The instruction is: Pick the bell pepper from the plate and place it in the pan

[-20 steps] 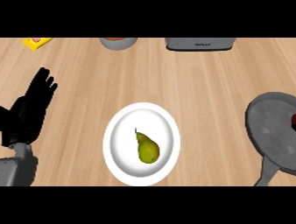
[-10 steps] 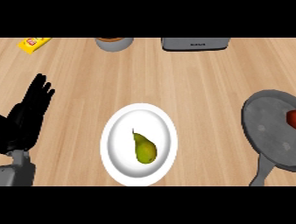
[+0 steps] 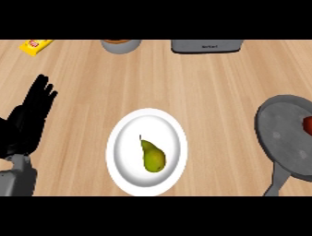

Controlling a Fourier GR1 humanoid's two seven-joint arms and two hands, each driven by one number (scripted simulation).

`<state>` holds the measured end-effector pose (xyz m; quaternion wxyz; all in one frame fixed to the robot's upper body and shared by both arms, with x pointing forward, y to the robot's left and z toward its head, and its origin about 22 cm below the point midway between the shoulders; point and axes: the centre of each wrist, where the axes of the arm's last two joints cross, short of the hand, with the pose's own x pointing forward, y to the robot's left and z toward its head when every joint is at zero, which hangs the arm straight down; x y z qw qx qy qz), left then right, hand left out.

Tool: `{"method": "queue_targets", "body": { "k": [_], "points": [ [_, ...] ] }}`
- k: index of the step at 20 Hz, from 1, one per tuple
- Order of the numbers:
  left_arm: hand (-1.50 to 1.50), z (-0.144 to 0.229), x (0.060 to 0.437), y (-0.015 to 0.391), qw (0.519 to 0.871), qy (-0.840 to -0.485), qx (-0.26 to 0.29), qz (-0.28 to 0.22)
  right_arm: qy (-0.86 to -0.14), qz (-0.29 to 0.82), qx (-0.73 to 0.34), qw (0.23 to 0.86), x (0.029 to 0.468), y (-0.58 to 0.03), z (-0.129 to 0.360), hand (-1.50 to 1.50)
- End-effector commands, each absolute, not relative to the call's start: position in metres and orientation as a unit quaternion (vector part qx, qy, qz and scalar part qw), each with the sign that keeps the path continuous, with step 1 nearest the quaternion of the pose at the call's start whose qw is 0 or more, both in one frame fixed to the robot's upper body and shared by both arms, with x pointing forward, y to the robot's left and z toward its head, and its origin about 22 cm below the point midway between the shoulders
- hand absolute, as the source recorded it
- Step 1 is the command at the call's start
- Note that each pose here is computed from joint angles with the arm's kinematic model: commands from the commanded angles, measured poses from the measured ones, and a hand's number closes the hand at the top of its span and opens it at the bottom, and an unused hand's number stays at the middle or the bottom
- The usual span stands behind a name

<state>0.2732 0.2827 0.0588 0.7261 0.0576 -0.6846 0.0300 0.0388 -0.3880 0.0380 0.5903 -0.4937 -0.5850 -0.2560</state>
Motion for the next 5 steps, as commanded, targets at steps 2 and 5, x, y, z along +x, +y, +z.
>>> {"method": "queue_targets", "body": {
  "k": [2, 5],
  "points": [
    [0.00, 0.057, 0.266, 0.287, 0.723, -0.688, 0.055, 0.023, -0.590, -0.259, -0.497, 0.582, 0.003, -0.374, 0.034, -1.50],
    [0.00, 0.071, 0.267, 0.267, 0.724, -0.688, 0.047, 0.033, -0.583, -0.248, -0.503, 0.589, -0.005, -0.371, 0.024, -1.50]
  ]
}}
